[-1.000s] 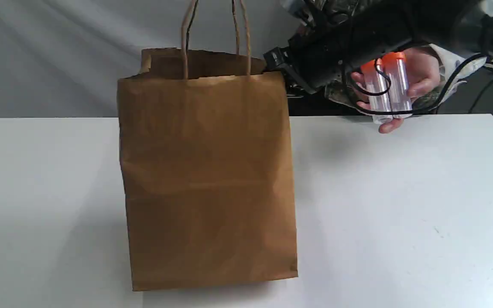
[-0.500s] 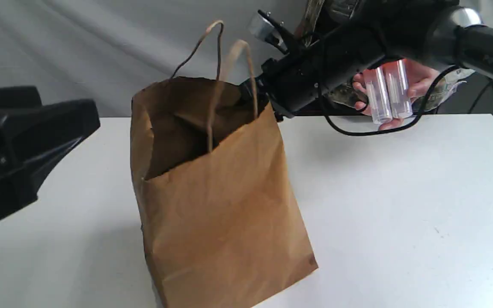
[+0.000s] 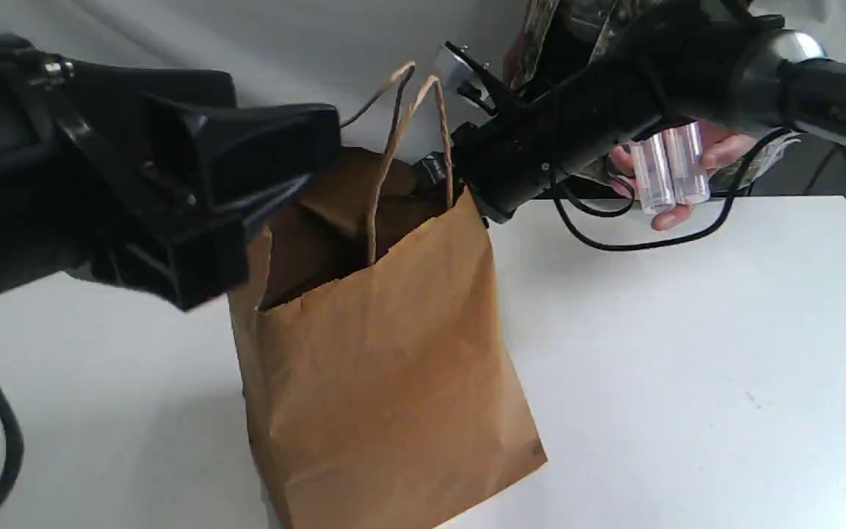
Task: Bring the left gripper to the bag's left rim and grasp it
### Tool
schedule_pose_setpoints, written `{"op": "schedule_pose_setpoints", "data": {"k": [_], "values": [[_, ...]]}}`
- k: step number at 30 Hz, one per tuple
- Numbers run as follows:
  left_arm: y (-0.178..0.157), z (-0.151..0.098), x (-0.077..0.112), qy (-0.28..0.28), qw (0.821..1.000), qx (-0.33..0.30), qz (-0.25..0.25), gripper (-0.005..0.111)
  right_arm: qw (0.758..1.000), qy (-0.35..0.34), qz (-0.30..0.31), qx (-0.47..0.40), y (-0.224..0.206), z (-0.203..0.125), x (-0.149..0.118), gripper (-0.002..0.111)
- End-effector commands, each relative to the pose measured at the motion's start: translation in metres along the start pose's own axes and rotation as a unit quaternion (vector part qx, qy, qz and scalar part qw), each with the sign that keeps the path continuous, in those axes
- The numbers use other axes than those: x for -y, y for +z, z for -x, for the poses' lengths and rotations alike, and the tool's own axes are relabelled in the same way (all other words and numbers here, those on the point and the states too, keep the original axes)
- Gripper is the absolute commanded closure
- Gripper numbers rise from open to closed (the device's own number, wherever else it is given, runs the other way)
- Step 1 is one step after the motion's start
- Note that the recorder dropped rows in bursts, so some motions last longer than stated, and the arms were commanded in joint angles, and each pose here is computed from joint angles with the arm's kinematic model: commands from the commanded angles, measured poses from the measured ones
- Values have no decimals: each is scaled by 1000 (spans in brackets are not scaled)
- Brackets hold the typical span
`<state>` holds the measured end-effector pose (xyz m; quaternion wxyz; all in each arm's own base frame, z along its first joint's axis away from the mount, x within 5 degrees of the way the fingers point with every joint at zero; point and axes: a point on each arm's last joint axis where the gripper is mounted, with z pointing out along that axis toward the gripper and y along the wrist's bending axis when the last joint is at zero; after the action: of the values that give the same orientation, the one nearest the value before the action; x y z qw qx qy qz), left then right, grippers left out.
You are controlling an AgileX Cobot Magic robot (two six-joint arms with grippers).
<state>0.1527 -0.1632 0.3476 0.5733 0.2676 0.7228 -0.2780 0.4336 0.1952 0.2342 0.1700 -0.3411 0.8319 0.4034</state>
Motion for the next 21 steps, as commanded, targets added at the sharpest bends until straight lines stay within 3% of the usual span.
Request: {"op": "schedule_pose_setpoints", "data": {"k": [1, 8, 14, 21], "values": [[0, -3, 13, 40, 999, -20, -18, 41, 1000, -14, -10, -10, -3, -1, -3, 108], [15, -7, 16, 87, 995, -37, -22, 41, 1000, -9, -8, -9, -6, 0, -8, 108], [49, 2, 20, 122, 991, -48, -19, 41, 1000, -16, -9, -6, -12, 3, -14, 108], [72, 11, 10, 109, 986, -114, 60, 44, 1000, -26, -14, -1, -19, 6, -21, 108]]}}
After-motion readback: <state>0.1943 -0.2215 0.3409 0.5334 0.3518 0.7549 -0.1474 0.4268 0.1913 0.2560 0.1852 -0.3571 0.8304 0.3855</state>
